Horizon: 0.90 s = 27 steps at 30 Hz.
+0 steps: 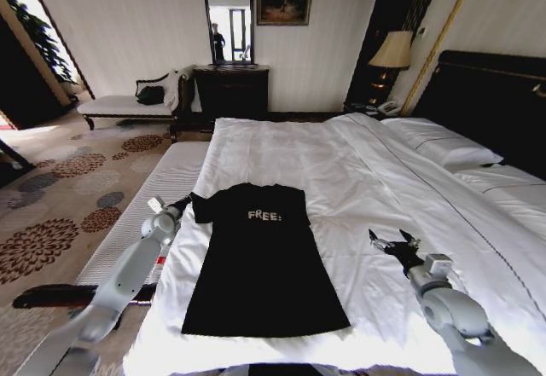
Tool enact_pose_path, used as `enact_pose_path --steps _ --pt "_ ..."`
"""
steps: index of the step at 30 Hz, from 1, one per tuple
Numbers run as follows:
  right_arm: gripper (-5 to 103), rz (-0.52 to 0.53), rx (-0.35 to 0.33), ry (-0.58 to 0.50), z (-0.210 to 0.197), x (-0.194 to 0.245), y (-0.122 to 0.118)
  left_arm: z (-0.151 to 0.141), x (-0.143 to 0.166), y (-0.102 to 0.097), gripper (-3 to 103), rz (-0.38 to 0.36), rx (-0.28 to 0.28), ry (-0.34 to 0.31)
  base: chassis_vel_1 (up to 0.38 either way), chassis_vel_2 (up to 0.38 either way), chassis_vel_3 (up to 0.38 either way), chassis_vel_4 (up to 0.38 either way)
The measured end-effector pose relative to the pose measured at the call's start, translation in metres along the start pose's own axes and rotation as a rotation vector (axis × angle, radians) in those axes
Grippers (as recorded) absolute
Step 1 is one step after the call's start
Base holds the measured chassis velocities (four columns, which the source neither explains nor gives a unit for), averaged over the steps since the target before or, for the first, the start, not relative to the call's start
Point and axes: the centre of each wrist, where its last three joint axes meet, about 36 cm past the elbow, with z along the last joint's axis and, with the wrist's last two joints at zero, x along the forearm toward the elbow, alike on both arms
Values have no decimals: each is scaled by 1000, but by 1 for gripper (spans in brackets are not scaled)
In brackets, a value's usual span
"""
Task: Fold the clothes on the bed.
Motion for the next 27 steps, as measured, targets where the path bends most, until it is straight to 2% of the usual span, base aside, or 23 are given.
enact_pose_path --steps 2,3,6,7,11,16,18,27 --pt "100 -2 0 1 0 0 0 2 6 -18 0 26 -8 -1 0 0 0 0" --pt "100 -2 0 1 0 0 0 2 6 -18 0 26 -8 -1 0 0 0 0" --pt "100 -3 3 -2 -1 0 -1 10 17 -49 0 81 -33 2 0 0 0 0" --pt "100 -3 3 -2 -1 0 -1 10 17 -49 0 81 -33 2 0 0 0 0" --pt "100 -2 3 -6 -2 1 -2 24 27 -77 0 129 -69 21 0 0 0 0" --pt "100 -1 3 -8 -2 2 -4 35 31 -91 0 154 -100 37 0 0 0 0" --pt "100 -1 1 -9 -1 3 -5 44 32 -98 0 168 -130 51 0 0 0 0" --pt "100 1 1 -12 0 7 -6 67 29 -113 0 187 -179 88 0 0 0 0"
